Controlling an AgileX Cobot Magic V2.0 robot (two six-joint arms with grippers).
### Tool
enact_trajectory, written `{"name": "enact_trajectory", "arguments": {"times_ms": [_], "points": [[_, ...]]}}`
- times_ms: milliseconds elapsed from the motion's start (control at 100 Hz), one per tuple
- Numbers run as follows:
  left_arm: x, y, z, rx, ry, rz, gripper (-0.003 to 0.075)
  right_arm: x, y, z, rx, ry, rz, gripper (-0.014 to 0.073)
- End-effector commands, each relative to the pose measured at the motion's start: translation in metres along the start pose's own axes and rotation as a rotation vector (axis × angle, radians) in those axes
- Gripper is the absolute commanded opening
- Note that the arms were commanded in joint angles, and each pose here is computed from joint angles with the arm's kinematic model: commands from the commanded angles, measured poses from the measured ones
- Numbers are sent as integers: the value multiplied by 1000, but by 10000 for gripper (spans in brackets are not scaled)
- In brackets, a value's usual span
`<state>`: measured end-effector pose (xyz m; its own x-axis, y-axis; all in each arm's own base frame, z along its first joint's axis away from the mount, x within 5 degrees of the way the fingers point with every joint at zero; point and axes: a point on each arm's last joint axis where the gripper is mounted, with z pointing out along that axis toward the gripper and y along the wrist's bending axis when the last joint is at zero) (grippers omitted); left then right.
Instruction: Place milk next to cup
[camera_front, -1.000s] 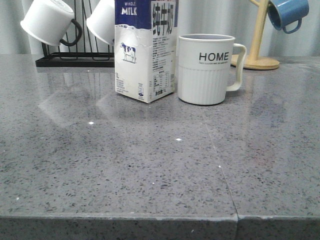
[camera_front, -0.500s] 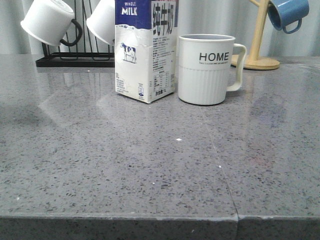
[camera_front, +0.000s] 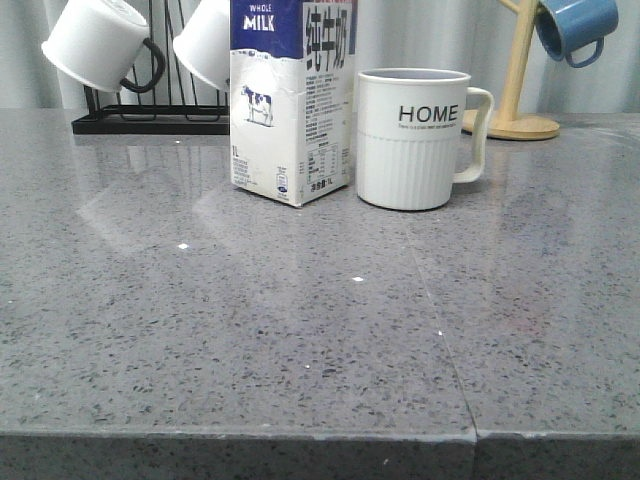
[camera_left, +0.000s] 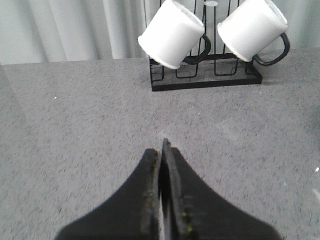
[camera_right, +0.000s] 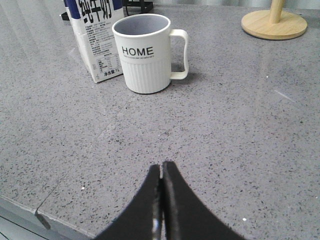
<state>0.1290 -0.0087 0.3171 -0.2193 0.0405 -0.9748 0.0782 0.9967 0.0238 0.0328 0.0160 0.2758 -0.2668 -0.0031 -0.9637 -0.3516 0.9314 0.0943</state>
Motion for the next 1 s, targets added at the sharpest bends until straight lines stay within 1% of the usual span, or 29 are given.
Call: {"name": "enact_trajectory", "arguments": {"times_ms": [0, 180, 500, 780, 890, 990], "points": [[-1, 2, -12, -18, -98, -17, -20, -13, 1, -2, 3, -82, -6, -66], [22, 2, -28, -29, -131, -23, -20, -13, 1, -2, 3, -82, -6, -66], [43, 0, -46, -31, -200, -21, -20, -13, 1, -2, 3, -82, -6, -66], [78, -1, -61, -37, -276, -5, -20, -13, 1, -2, 3, -82, -6, -66], [91, -2, -64, -42, -313, 8, -20, -13, 1, -2, 3, -82, -6, -66], [105, -1, -57, -51, -352, 9, -20, -13, 1, -2, 3, -82, -6, -66]]}}
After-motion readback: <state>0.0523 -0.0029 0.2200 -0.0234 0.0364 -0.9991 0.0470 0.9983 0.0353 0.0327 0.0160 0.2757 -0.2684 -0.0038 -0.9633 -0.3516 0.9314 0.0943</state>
